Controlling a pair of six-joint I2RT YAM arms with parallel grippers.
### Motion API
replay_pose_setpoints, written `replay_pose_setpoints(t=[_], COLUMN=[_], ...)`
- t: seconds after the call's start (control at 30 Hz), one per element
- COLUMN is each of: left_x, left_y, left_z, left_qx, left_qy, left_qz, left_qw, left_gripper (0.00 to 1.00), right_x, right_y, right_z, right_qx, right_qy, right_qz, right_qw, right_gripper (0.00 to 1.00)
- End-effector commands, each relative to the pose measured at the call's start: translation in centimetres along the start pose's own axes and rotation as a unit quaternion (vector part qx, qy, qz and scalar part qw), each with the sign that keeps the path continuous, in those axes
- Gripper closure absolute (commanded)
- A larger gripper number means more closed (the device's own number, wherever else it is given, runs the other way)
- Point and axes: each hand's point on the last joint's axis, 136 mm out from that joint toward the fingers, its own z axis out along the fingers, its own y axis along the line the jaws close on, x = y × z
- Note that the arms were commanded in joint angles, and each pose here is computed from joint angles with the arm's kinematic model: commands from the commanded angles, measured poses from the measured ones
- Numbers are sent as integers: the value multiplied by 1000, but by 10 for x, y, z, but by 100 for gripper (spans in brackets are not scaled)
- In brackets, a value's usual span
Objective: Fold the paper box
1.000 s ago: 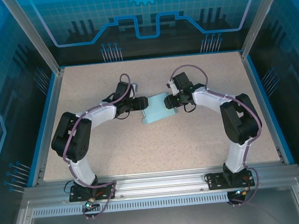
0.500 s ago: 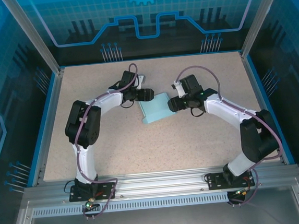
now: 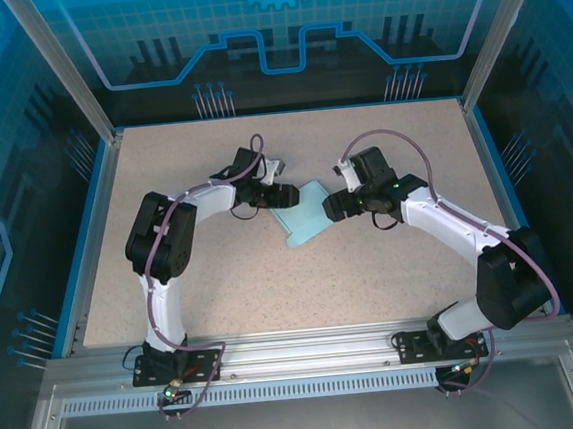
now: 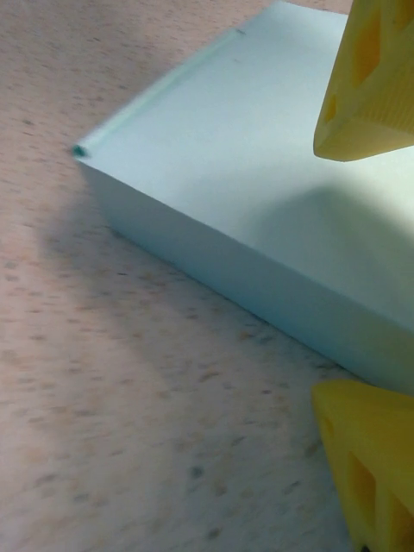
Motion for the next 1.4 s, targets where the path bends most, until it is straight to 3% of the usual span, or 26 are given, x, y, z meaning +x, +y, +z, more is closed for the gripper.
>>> replay_pose_setpoints(t=[0.0,0.2,0.43,0.6,0.9,1.37], left_x=[3,26,19,16,22,26], left_y=[-26,-40,-32,-30,-25,-18], left_z=[-15,-21,-21,-16,-12,-8], left_qx=[46,54,35,32,26,10], left_qy=[-9,-1,-10,1,17,28], left_qz=[-7,0,-2,-3,-5,-4], left_qw=[999,999,999,999,1000,1000], left_gripper=[31,31,31,36,48,53], right_x=[17,30,40,51,64,63], right_y=[-2,-7,9,6,17,23], right_z=[-2,-2,6,13,37,63], right_qx=[-11,-34,-88,-113,-191,-234], right_qy=[21,42,57,65,53,26], right_qz=[10,41,87,151,259,339], right_qw=[1000,998,991,980,945,911], right_gripper=[14,14,16,18,32,55])
